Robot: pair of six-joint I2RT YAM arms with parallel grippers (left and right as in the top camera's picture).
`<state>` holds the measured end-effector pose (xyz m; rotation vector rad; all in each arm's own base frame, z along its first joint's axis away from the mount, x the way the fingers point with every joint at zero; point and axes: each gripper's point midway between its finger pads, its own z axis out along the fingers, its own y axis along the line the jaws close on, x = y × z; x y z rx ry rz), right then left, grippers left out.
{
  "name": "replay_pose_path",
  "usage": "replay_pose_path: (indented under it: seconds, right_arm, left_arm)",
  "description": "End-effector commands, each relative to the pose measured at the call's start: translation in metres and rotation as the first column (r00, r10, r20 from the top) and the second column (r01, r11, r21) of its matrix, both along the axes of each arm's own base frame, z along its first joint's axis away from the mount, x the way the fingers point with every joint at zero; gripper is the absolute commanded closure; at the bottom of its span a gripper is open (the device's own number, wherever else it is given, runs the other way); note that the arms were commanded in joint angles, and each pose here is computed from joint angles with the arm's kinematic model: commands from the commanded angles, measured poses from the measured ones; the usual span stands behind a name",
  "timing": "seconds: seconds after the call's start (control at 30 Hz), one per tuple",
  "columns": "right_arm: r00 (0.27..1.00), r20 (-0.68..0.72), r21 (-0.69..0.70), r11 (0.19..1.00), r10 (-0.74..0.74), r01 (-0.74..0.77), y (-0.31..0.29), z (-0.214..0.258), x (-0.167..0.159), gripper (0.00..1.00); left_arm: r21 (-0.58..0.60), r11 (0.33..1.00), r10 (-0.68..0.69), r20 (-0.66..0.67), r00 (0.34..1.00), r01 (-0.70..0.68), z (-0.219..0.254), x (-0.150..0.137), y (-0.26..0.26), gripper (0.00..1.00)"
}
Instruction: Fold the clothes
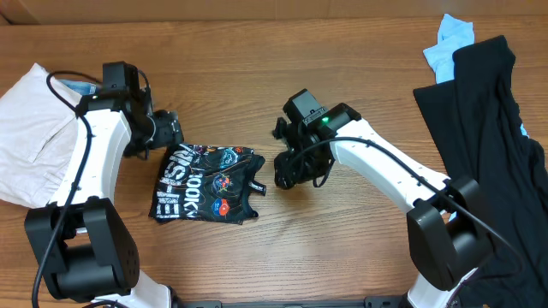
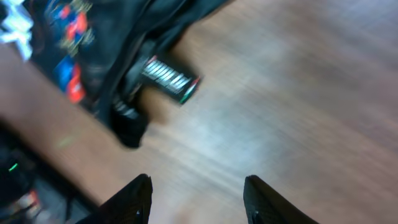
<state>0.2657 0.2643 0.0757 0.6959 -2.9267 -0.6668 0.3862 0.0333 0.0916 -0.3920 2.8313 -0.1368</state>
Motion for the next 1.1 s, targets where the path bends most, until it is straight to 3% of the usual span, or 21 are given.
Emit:
replay_pose_path:
  seconds: [0.0,0.1,0.33,0.67,1.07]
  right_arm:
    - [0.995,-0.049,0.093,0.992,0.09,-0.085,0.024,0.018,-0.028,0.49]
    - [0.982,-0.053,0.09,0.981,0.18,-0.175,0.04,0.018,-0.053,0.48]
    - [0.947,0.008,0.11,0.941,0.32,-0.319,0.066,0.018,-0.08,0.37]
    - [0.929,0.17,0.197,0.913,0.327,-0.357,0.103,0.024,-0.06,0.37]
    - [0.941,0.047,0.148,0.93,0.334,-0.338,0.105,-0.04,-0.061,0.37]
  left_arm:
    - [0.011,0.998,-0.063,0.114,0.992,0.062,0.013,0.026,-0.003,0.2]
    - [0.008,0.998,-0.068,0.156,0.985,0.068,0.001,0.046,-0.003,0.23]
    - [0.012,0.994,-0.108,0.111,0.988,0.107,-0.03,0.052,-0.007,0.24]
    - [0.077,0.993,-0.081,-0.043,0.996,0.084,-0.07,0.032,0.008,0.25]
    - [0.132,0.988,-0.062,-0.105,0.992,0.076,-0.081,0.021,0.019,0.25]
